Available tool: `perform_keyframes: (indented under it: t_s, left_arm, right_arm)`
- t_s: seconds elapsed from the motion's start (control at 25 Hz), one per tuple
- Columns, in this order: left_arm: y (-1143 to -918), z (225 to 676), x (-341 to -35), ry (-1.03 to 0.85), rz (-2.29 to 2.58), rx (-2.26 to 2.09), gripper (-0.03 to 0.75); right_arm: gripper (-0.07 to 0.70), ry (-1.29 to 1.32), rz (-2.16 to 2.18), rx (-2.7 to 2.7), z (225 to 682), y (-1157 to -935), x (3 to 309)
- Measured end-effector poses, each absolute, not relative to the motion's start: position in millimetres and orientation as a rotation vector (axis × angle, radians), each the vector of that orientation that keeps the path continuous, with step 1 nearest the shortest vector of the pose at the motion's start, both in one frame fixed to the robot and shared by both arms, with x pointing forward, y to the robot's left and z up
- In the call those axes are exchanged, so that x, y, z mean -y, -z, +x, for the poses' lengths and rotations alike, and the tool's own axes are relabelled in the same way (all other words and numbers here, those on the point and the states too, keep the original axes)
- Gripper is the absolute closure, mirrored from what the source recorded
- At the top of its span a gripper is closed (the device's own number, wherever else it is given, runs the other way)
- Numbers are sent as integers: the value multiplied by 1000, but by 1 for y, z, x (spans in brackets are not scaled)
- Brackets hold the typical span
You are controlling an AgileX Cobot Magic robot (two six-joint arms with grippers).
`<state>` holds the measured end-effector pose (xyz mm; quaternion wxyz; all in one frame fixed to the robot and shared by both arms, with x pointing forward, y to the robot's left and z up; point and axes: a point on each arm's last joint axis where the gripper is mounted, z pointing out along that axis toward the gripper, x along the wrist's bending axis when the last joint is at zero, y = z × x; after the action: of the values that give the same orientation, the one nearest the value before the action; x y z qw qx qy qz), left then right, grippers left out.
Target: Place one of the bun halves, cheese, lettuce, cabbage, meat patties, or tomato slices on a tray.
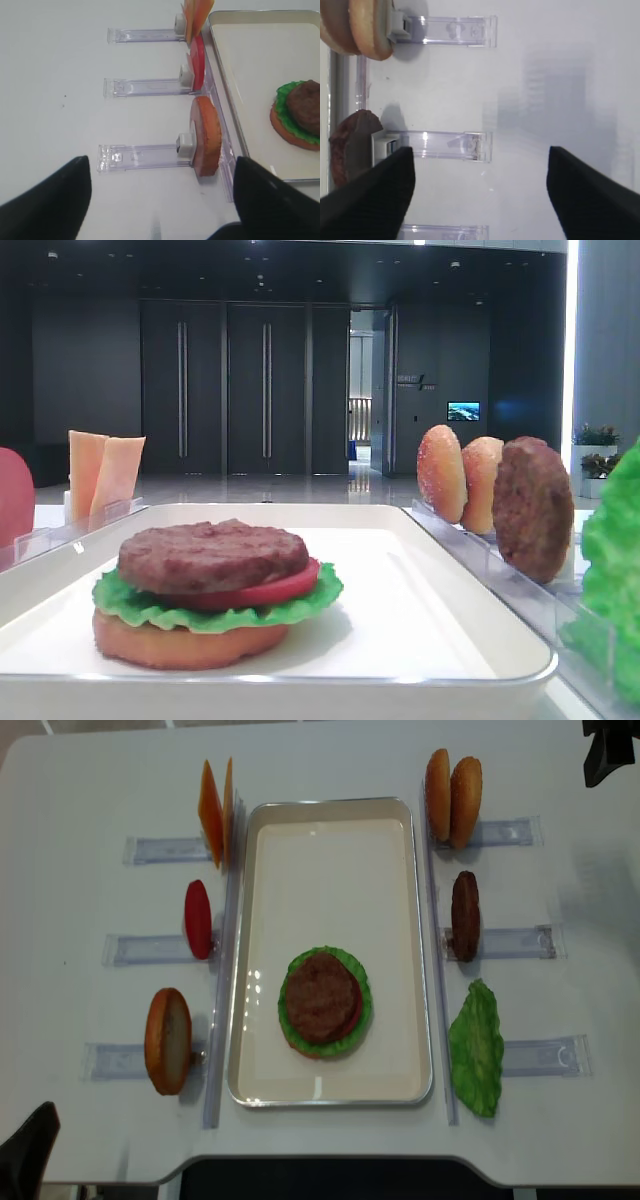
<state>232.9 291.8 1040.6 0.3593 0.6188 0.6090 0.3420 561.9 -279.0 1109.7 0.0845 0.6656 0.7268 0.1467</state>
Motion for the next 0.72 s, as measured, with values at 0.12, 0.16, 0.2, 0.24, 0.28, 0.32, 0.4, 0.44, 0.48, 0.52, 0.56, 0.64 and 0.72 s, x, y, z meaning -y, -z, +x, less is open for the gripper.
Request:
perform_keyframes:
  t_s: [0.12, 0.16, 0.2, 0.24, 0.28, 0.32, 0.4, 0.44, 0.48, 0.52, 0.56, 0.64, 0.72]
  left_arm:
    - [-1041, 233, -292, -882, 1596, -1571, 24]
    - [-1041, 233, -292, -882, 1596, -1571, 24]
    - [-1041, 233, -292, -882, 1596, -1571, 24]
    - [-1041, 233, -292, -882, 1596, -1571, 24]
    - [-1041, 233, -292, -882, 1596, -1571, 24]
    - [-1041, 233, -292, -882, 1596, -1571, 24]
    - [-1041, 233, -292, -882, 1596, -1571, 24]
    - [-1041, 233, -292, -882, 1596, -1571, 24]
    - [-1041, 233, -292, -882, 1596, -1571, 24]
    - [-1041, 233, -292, -882, 1596, -1571, 24]
    - [-1041, 233, -292, -882, 1596, -1571, 24]
    - [-1041, 233, -292, -882, 1596, -1571, 24]
    - [-1041, 233, -292, -882, 1596, -1571, 24]
  right_arm:
    - [111, -432, 1982, -2176, 561, -1108, 279]
    - [111, -421, 1990, -2182, 559, -1105, 280]
    - [111, -400, 2003, -2195, 555, -1099, 280]
    - [111, -370, 2017, -2209, 549, -1092, 280]
    - [111, -339, 2032, -2225, 542, -1085, 281]
    - [111, -313, 2044, -2237, 536, -1079, 281]
    - [111, -266, 2062, -2258, 518, -1070, 283]
    - [111, -253, 2064, -2262, 509, -1068, 283]
    - [112, -245, 2071, -2263, 498, -1066, 284]
    - [113, -254, 2069, -2254, 488, -1069, 284]
    - [113, -262, 2070, -2246, 480, -1070, 285]
    - [113, -289, 2069, -2219, 459, -1075, 285]
    - [114, -326, 2054, -2190, 441, -1080, 286]
